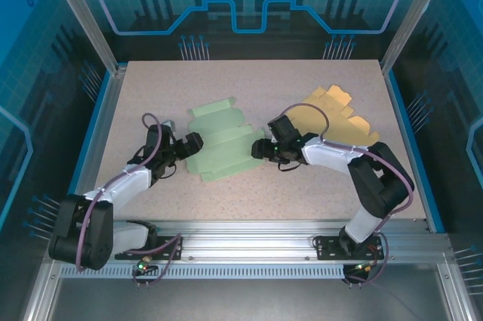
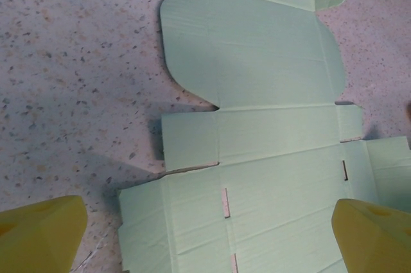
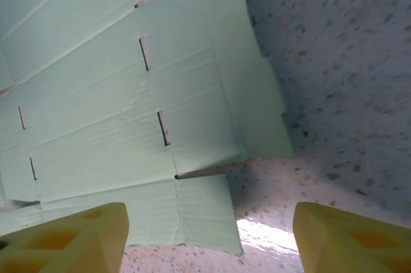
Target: Fold the paper box
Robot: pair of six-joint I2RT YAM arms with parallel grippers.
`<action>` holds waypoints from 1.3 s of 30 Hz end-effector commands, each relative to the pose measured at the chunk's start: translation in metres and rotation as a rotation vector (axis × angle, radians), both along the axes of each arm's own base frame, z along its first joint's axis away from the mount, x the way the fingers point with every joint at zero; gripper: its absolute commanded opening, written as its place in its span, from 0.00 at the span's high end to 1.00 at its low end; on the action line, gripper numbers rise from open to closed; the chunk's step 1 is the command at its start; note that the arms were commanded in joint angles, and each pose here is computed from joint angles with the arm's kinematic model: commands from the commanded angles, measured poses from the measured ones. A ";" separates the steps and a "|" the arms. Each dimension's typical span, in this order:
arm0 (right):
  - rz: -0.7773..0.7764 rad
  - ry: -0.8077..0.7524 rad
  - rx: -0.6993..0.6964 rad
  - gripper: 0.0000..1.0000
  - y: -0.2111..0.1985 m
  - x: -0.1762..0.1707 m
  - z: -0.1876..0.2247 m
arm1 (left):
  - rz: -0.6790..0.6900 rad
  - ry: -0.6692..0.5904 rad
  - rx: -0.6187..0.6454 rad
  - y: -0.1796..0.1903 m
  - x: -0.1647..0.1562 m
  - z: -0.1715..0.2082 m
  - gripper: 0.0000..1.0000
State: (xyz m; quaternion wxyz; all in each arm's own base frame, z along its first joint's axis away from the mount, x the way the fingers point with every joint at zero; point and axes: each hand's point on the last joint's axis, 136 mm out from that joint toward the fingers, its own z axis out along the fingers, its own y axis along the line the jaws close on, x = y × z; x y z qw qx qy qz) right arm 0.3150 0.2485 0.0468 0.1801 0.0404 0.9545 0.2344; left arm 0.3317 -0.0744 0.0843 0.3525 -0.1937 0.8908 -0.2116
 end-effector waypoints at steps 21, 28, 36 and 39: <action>0.334 -0.359 -0.178 1.00 0.008 0.027 0.074 | -0.312 -0.476 0.100 -0.043 0.048 0.151 0.01; 0.671 -0.615 -0.256 1.00 0.003 0.017 0.158 | -0.676 -0.791 0.273 -0.086 0.061 0.242 0.01; 0.858 -0.731 -0.310 1.00 -0.005 0.008 0.208 | -1.175 -1.078 0.373 -0.133 0.035 0.287 0.01; 0.866 -0.743 -0.324 1.00 -0.008 0.009 0.222 | -1.326 -1.176 0.389 -0.141 0.011 0.297 0.01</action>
